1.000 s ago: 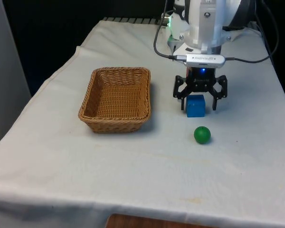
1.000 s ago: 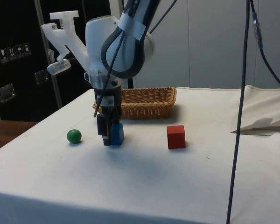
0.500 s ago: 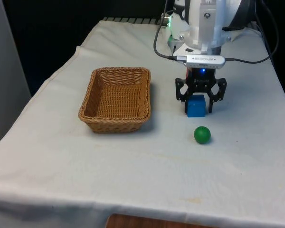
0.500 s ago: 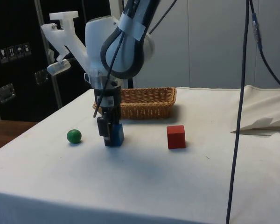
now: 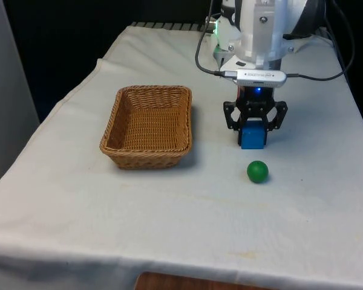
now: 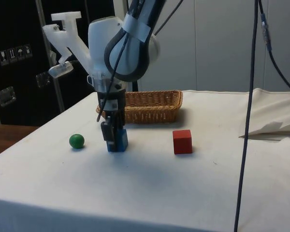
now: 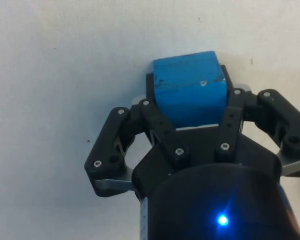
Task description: Place all non-red objects into the basket.
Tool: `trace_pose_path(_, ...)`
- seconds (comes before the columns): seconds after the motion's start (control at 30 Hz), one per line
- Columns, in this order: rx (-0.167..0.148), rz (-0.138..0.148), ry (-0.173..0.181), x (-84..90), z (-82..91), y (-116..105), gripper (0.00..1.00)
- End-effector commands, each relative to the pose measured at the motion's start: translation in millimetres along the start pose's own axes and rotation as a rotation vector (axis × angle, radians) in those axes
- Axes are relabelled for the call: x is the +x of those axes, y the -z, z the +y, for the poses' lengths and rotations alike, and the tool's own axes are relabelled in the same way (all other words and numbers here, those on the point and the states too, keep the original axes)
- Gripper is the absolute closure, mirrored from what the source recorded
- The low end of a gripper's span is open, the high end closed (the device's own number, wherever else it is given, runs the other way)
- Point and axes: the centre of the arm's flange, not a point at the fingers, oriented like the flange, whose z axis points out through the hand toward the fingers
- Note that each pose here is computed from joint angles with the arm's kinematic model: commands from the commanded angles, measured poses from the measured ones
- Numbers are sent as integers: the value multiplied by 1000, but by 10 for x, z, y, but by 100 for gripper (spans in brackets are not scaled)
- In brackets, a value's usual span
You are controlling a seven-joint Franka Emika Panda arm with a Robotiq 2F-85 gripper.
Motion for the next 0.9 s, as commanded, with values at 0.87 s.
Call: trace_pose_path(0.87, -20, 41, -29, 49, 145, 281, 99)
